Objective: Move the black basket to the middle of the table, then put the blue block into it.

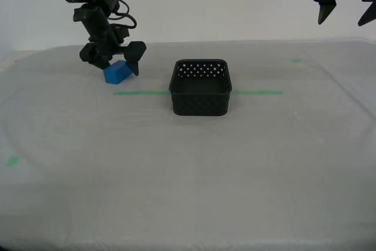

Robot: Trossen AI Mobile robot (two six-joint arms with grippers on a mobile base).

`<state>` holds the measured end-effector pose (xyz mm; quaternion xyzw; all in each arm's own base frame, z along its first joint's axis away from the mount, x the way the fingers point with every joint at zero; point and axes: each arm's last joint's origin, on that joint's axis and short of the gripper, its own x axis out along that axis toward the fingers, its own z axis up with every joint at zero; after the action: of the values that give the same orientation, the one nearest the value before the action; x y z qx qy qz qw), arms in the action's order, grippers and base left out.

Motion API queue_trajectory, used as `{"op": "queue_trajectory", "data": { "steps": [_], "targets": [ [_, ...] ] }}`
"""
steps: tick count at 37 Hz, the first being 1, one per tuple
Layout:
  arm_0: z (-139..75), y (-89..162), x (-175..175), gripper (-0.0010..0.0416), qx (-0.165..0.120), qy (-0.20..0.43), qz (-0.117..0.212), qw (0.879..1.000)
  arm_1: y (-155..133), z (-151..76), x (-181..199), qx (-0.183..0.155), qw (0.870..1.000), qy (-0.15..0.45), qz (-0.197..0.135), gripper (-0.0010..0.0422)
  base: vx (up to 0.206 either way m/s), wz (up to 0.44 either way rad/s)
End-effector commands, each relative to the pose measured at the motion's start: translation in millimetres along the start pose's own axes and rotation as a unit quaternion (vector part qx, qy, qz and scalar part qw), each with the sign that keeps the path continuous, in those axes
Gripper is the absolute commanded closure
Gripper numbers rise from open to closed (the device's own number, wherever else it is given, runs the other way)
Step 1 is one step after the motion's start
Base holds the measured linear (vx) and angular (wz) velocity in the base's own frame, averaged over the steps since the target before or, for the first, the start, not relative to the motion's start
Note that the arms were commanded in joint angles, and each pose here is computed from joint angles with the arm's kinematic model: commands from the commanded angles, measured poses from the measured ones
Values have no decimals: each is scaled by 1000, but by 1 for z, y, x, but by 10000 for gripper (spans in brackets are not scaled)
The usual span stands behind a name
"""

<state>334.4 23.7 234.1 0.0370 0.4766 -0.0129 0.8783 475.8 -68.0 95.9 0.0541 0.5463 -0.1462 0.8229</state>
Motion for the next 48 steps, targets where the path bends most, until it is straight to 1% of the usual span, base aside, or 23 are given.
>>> {"op": "queue_trajectory", "data": {
  "steps": [1,5,9,17,28,36,43,48],
  "targets": [
    [0,0,0,7,0,-1,0,1000,0,-1,0,-1,1000,7,0,11,0,0],
    [0,0,0,7,0,-1,0,1000,0,-2,0,3,1000,12,0,12,0,0],
    [0,0,0,7,0,-1,0,1000,1,-2,0,6,1000,13,8,12,0,0],
    [0,0,0,7,0,-1,0,1000,2,-4,-1,15,1000,19,8,12,0,0],
    [0,0,0,7,0,-1,0,1000,3,-1,-1,17,1000,7,14,12,0,0],
    [0,0,0,7,0,-1,0,1000,3,-1,-1,31,999,5,15,13,0,0],
    [0,0,0,7,0,-1,0,1000,3,0,-1,32,999,2,15,37,0,0],
    [0,0,0,7,0,-1,0,1000,3,0,0,32,999,0,16,78,0,0]
  ]
}}
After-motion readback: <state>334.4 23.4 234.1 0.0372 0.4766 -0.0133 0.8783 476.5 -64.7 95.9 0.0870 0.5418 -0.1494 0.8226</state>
